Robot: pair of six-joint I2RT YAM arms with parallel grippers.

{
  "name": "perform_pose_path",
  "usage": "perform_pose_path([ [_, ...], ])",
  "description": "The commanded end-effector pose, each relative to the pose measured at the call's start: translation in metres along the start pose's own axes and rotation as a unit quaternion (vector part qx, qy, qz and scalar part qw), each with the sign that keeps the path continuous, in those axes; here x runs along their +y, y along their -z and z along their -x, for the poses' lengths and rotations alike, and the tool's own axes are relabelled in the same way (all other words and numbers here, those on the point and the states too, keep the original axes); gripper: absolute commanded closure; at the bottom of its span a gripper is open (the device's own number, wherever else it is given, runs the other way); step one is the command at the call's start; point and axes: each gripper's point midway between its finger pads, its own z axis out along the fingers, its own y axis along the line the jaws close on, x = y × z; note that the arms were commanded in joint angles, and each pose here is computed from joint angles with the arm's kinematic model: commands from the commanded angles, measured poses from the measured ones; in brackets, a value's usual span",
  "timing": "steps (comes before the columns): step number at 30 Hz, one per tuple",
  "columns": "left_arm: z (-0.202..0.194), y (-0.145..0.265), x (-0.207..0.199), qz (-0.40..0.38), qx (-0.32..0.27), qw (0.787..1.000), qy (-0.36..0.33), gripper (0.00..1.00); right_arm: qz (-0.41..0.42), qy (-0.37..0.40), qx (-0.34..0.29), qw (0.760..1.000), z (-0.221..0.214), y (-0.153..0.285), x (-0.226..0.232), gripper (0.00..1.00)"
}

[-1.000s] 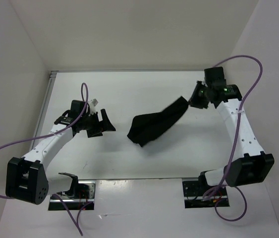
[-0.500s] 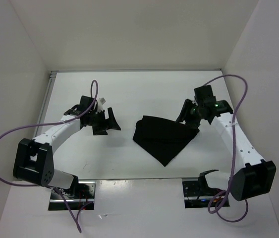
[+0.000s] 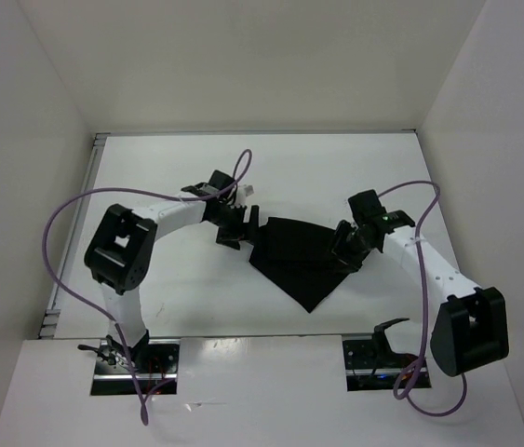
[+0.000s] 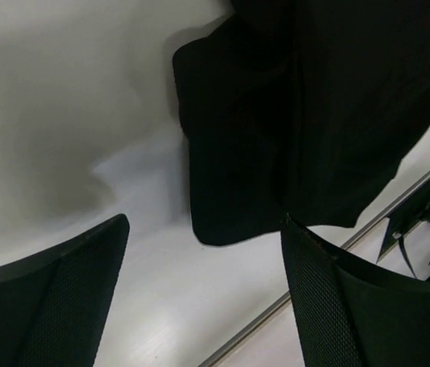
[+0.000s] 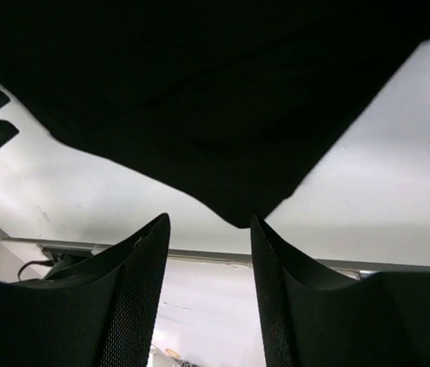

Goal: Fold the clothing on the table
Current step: Move the skirt to the center of the board

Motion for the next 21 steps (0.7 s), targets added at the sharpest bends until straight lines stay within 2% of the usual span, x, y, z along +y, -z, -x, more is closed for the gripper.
perform_pose_path([
  [1,-0.006,-0.02,-0.004,-0.011,0.034,0.999,-0.026,0.14,-0.006,-0.039,0.028,0.999,-0.022,-0.014,-0.008,0.48],
  [6,0.002,-0.046,-0.007,-0.023,0.028,0.999,-0.01,0.14,-0.029,-0.063,0.051,0.996,-0.042,-0.022,-0.022,0.48],
  [8,0.012,-0.057,-0.007,-0.026,0.021,0.999,-0.004,0.22,-0.026,-0.066,0.048,0.996,-0.04,-0.023,-0.02,0.48],
  [10,0.012,-0.068,-0.007,-0.025,0.029,0.999,0.0,0.41,-0.031,-0.069,0.058,0.995,-0.044,-0.026,-0.024,0.48],
  [11,0.008,-0.072,-0.009,-0.024,0.035,0.999,0.003,0.65,-0.031,-0.069,0.058,0.995,-0.044,-0.026,-0.024,0.48],
  [13,0.004,-0.074,-0.004,-0.016,0.038,0.999,0.013,0.92,-0.044,-0.073,0.068,0.994,-0.047,-0.033,-0.029,0.51],
  [14,0.001,-0.075,0.0,-0.009,0.04,0.999,0.016,1.0,-0.045,-0.073,0.069,0.994,-0.046,-0.035,-0.029,0.51],
  [21,-0.007,-0.043,0.002,0.031,0.022,0.999,0.02,1.0,-0.073,-0.067,0.094,0.991,-0.049,-0.063,-0.037,0.52],
])
